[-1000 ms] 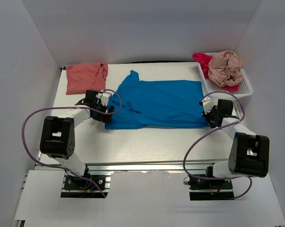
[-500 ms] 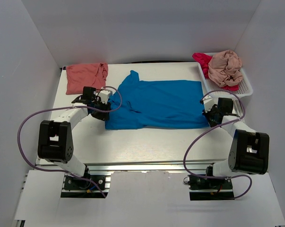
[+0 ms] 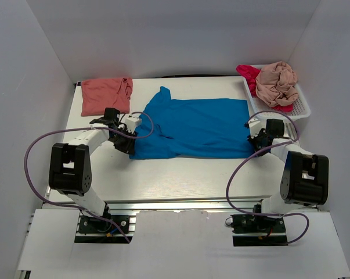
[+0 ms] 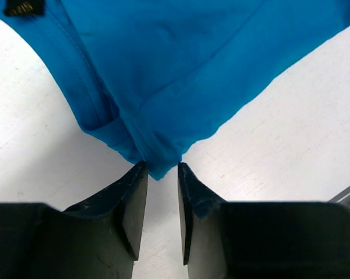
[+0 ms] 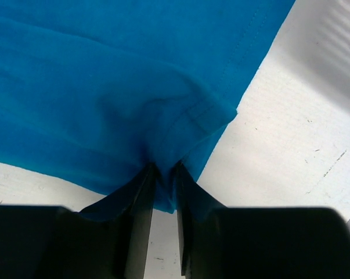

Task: Fold and stack the t-shirts
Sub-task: Fold the flattened tshirt in 1/3 of the way

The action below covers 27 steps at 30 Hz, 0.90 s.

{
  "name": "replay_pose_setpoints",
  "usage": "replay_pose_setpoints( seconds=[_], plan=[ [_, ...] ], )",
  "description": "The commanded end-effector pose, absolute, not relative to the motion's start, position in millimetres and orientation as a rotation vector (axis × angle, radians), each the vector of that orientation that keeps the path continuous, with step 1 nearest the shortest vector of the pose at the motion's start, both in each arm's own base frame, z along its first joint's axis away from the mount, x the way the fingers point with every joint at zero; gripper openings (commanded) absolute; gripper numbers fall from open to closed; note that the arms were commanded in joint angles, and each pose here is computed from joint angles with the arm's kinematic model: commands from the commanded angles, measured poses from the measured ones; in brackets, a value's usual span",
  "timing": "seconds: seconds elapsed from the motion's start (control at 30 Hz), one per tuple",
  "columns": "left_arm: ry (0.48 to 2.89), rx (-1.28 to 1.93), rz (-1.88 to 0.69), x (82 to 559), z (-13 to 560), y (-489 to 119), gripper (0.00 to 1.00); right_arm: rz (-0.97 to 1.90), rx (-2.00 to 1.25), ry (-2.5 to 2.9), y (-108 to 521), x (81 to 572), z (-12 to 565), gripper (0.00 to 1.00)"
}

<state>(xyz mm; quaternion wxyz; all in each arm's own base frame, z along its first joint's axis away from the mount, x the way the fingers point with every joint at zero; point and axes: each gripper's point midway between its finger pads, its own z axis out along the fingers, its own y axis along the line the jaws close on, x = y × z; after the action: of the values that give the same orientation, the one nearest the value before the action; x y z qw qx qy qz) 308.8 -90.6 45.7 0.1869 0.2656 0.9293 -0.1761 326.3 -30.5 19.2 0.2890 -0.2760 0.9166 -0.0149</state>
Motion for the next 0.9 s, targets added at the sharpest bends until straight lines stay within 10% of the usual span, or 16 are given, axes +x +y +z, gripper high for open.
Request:
replay_pose_setpoints(
  seconds=[0.0,0.43,0.87],
  plan=[
    [2.584,0.786,-0.543,307.7,55.1,-94.9,0.38,-0.04,-0.73,2.43,-31.0,331.0,31.9,0.27],
    [2.591,0.786,-0.529,311.5,44.3,-93.5,0.45,-0.066,-0.788,2.411,-31.1,316.6,36.7,0.65],
    [2.597,0.782,-0.523,318.3,37.5,-93.3,0.4,-0.081,-0.798,2.424,-33.9,312.9,30.2,0.54]
  ],
)
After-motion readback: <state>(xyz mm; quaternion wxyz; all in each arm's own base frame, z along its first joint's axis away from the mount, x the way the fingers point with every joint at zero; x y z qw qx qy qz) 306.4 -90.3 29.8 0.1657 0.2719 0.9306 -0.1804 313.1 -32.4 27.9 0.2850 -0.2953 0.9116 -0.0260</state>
